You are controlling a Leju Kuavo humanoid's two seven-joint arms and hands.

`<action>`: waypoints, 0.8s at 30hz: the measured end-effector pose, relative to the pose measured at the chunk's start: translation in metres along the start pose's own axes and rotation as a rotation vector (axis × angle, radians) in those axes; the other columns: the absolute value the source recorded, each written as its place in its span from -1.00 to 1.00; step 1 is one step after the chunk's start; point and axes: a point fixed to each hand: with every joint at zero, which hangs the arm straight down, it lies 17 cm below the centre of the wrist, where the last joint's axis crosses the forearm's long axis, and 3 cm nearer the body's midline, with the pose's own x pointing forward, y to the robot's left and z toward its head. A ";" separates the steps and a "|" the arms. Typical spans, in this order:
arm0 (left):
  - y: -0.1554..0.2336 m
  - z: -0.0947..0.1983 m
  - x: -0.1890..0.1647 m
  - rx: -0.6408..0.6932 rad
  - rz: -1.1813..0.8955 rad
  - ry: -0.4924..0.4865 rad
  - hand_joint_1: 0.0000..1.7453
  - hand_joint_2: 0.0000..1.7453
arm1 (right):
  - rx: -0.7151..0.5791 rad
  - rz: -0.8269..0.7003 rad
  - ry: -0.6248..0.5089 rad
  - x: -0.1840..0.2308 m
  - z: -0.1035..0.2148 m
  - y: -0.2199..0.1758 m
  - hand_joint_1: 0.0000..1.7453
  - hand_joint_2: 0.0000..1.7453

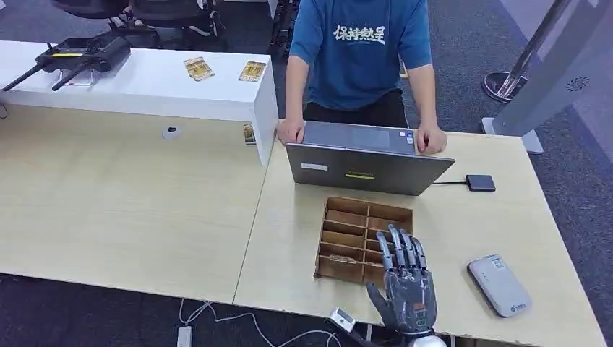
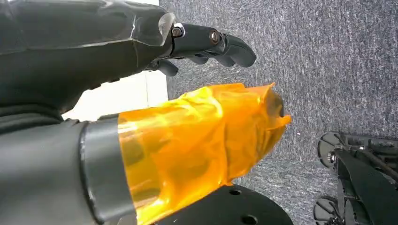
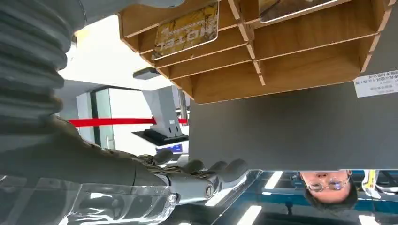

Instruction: Pass the card to the sensor for recognition and then transmit it.

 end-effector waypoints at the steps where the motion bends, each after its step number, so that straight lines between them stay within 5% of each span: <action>1: 0.000 0.000 0.000 0.000 0.000 0.000 -1.00 -1.00 | 0.000 0.000 0.000 0.000 0.000 0.000 -1.00 1.00; 24: 0.001 0.000 0.000 0.005 0.011 0.002 -1.00 -1.00 | 0.141 -0.096 0.100 -0.020 0.011 0.028 -1.00 1.00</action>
